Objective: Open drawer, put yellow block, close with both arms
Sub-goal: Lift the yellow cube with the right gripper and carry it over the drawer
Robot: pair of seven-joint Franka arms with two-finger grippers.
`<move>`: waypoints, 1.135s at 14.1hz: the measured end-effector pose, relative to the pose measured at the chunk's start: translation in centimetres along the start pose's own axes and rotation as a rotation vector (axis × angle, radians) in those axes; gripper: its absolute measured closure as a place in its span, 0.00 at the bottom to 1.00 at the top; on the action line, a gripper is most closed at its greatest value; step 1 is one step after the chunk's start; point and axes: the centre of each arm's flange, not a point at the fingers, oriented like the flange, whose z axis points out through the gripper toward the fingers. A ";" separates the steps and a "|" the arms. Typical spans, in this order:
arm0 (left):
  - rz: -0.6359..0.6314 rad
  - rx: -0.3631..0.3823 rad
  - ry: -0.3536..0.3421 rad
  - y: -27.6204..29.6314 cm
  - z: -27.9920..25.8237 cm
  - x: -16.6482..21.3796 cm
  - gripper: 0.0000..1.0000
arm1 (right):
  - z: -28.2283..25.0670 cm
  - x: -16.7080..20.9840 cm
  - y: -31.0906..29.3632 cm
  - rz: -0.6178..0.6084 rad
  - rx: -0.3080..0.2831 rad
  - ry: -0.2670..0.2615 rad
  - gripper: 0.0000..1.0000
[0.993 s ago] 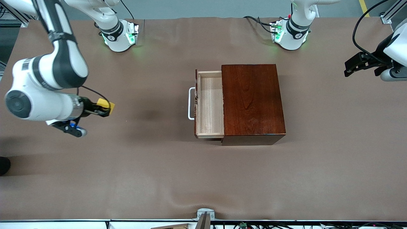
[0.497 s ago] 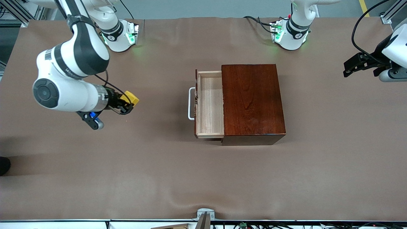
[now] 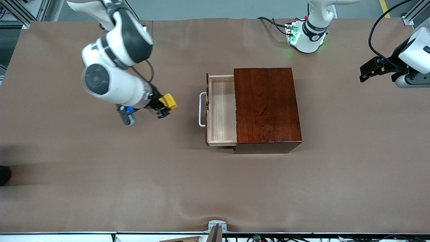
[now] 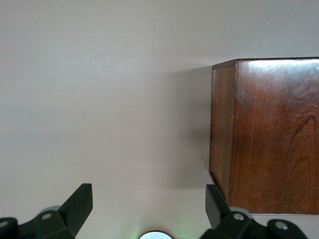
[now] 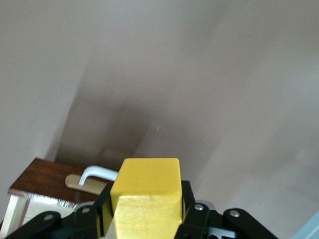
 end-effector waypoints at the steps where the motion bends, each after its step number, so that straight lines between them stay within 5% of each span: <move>1: 0.000 0.000 0.000 0.0 0.0 0.0 0.00 | 0.6 -1.4 -0.2 0.026 0.010 0.002 0.44; 9: 0.001 0.000 0.004 0.0 0.0 0.1 0.00 | 7.0 -11.4 -1.1 0.222 0.079 -0.027 0.44; 16: 0.001 0.000 -0.002 0.1 0.4 0.2 0.00 | 11.0 -12.5 -2.4 0.269 0.119 -0.043 0.44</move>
